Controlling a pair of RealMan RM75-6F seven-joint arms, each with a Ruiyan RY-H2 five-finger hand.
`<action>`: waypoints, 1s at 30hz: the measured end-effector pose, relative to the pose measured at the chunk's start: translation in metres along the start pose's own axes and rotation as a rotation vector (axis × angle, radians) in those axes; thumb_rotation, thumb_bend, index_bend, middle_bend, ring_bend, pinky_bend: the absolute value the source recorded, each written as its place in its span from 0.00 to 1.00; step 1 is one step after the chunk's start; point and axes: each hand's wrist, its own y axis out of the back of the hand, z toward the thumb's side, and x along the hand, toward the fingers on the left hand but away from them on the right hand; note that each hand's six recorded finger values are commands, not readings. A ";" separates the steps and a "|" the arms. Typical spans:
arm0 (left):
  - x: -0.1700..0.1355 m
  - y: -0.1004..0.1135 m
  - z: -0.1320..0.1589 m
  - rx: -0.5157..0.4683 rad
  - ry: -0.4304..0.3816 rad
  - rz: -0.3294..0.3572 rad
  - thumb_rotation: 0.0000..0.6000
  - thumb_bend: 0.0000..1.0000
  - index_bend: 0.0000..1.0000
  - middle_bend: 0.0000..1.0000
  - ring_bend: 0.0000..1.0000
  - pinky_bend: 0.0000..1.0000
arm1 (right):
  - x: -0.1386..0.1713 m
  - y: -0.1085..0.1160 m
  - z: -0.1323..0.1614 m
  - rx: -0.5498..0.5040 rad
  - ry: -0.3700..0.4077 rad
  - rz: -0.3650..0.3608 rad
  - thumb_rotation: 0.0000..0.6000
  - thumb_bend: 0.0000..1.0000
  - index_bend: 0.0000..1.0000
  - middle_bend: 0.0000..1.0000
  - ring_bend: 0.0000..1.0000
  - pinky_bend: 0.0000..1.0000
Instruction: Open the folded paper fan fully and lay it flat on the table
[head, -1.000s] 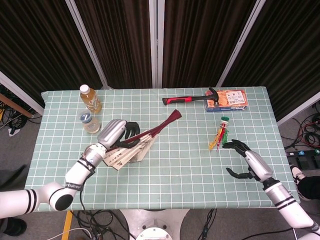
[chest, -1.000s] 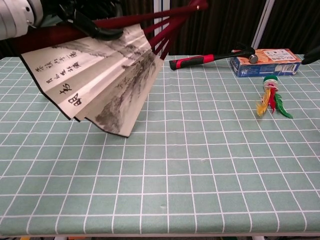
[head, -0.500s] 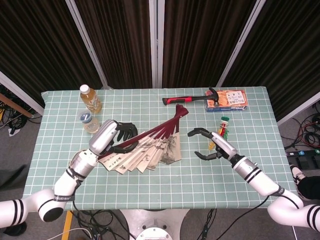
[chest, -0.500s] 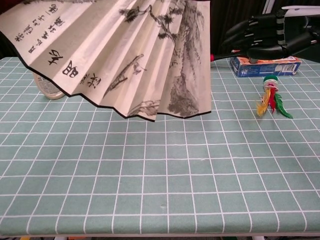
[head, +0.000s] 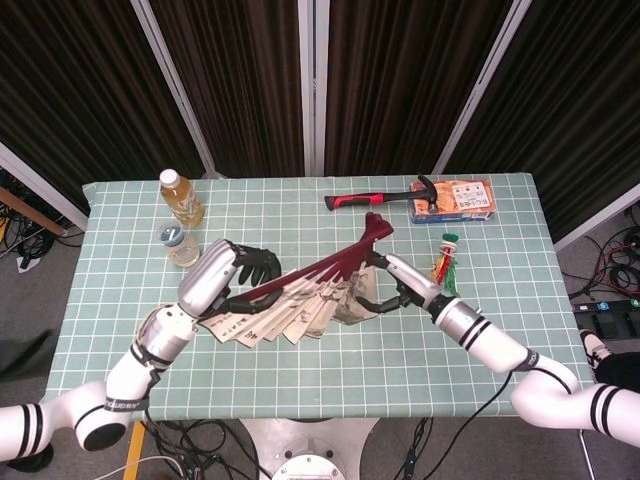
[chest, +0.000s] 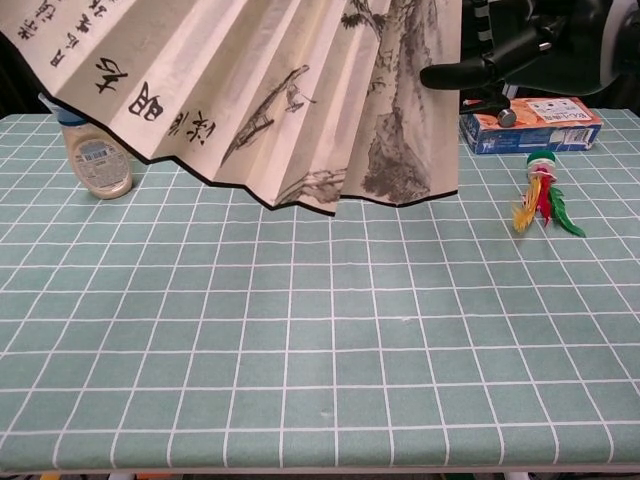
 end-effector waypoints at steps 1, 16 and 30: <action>0.000 0.000 0.001 -0.001 -0.002 0.001 1.00 0.38 0.59 0.72 0.71 0.77 | -0.004 -0.003 0.003 -0.001 -0.003 0.015 1.00 0.32 0.37 0.24 0.08 0.07; -0.010 0.007 -0.020 0.079 0.054 -0.007 1.00 0.38 0.59 0.72 0.71 0.76 | -0.024 -0.005 0.018 0.137 0.008 -0.010 1.00 0.62 0.76 0.39 0.22 0.08; -0.026 0.011 -0.060 0.475 0.095 -0.017 1.00 0.38 0.60 0.72 0.70 0.75 | -0.001 0.031 0.018 0.685 0.051 -0.309 1.00 0.62 0.76 0.39 0.22 0.08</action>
